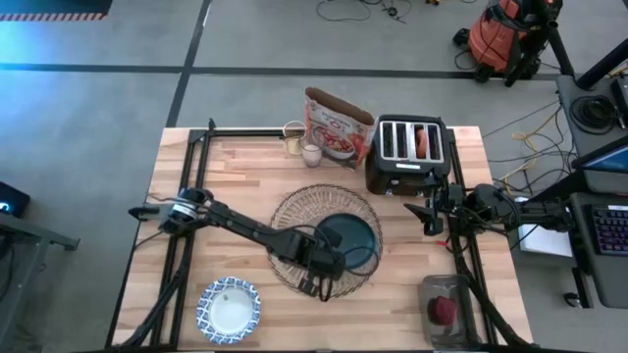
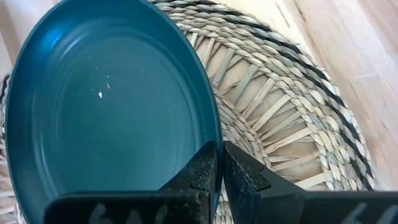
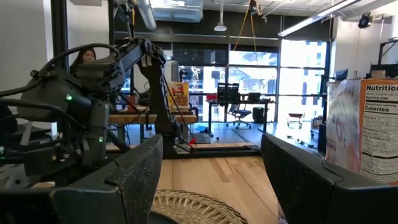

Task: Arrange a breakfast setting
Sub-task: Adjust the dark blue plate on the brown placemat, then put the white bowl on the brown placemat to the left of the dark blue plate

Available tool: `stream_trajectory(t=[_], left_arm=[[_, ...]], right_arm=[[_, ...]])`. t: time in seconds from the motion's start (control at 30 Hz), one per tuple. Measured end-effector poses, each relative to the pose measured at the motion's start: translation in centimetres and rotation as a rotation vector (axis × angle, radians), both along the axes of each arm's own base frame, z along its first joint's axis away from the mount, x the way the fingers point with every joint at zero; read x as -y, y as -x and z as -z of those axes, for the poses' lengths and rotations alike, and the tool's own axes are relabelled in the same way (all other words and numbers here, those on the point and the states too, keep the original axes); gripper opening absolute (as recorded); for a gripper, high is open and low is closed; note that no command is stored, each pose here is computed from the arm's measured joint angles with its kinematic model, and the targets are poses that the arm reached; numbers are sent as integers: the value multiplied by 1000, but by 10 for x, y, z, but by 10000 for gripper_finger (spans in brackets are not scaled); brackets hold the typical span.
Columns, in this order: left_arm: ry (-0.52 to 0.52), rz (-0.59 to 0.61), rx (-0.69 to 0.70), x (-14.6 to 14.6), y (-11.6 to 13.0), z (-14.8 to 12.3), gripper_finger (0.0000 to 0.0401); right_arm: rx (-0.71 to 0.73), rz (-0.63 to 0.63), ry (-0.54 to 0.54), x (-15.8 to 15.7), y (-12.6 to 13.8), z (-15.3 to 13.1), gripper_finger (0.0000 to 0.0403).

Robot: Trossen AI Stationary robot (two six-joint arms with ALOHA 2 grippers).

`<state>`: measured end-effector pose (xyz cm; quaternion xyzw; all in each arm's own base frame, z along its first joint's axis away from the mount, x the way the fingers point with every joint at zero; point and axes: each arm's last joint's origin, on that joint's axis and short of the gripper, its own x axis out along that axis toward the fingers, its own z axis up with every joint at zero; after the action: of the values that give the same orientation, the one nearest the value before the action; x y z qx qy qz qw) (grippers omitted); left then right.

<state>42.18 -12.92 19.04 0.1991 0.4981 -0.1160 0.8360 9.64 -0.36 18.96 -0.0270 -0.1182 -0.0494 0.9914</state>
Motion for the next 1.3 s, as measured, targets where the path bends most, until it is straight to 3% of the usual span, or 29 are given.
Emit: stream_trajectory(t=[0.63, 0.97, 1.13, 1.3], left_arm=[[25, 5, 55, 1, -5, -3, 29], [69, -191, -116, 1, 19, -10, 83], [117, -440, -225, 5, 41, -19, 102], [91, -608, -308, 18, 76, -39, 117]], right_arm=[[0, 0, -2, 0, 0, 0, 260], [0, 0, -1, 0, 0, 0, 260], [0, 0, 0, 0, 0, 0, 260], [-1, -1, 0, 0, 0, 0, 260]])
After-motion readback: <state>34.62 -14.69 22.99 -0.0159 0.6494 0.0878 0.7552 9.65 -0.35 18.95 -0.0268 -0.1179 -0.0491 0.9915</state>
